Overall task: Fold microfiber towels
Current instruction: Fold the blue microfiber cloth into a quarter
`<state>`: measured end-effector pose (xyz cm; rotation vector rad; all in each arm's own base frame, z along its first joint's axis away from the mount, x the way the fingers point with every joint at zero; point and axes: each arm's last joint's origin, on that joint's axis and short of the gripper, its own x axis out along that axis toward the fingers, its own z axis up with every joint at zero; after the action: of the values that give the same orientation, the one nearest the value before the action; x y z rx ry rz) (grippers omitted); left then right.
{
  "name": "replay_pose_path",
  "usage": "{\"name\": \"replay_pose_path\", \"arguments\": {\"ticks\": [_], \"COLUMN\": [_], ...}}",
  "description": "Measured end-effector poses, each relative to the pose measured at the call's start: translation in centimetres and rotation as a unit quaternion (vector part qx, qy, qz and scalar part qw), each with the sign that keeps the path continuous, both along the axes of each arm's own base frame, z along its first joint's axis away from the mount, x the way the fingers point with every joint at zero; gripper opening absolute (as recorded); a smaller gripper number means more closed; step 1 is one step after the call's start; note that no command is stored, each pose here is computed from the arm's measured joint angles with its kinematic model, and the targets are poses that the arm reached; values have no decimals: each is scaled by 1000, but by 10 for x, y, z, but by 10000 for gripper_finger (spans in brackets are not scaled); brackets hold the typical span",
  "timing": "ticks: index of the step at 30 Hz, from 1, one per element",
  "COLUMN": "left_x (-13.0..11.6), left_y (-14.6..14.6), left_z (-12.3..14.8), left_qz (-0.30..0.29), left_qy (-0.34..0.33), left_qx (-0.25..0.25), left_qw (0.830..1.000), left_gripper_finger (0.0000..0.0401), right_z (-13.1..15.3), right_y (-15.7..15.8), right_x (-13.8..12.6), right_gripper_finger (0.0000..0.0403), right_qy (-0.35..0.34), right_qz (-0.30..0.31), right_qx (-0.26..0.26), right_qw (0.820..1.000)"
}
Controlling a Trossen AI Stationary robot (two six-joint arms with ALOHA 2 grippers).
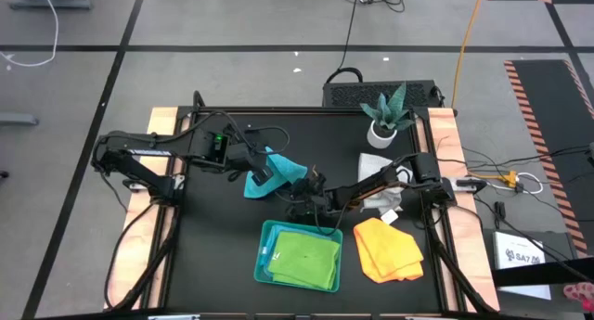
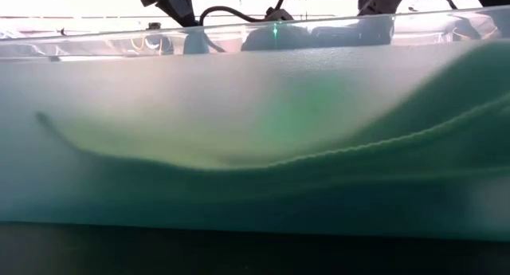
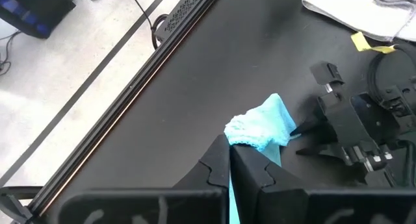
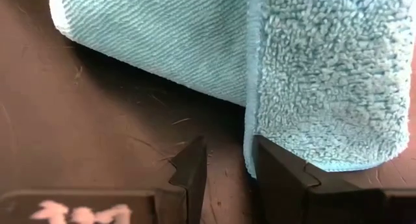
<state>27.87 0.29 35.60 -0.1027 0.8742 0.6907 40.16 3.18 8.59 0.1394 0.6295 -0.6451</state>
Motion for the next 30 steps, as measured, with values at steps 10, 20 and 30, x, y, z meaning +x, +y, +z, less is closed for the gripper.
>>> {"name": "replay_pose_path", "arguments": {"ticks": [10, 20, 30], "left_x": [0, 0, 0], "left_y": [0, 0, 0], "left_z": [0, 0, 0], "left_qz": [-4, -5, -8], "left_qy": [0, -1, 2], "left_qx": [-4, -5, -4], "left_qw": [1000, 1000, 1000], "left_gripper_finger": [7, 8, 7], "right_z": [29, 27, 26], "right_y": [9, 17, -5], "right_x": [4, 0, 0], "right_gripper_finger": [116, 116, 116], "right_qy": [-36, -14, -4], "right_qz": [20, 27, -8], "right_qx": [5, -2, -16], "right_qw": [999, 1000, 1000]}}
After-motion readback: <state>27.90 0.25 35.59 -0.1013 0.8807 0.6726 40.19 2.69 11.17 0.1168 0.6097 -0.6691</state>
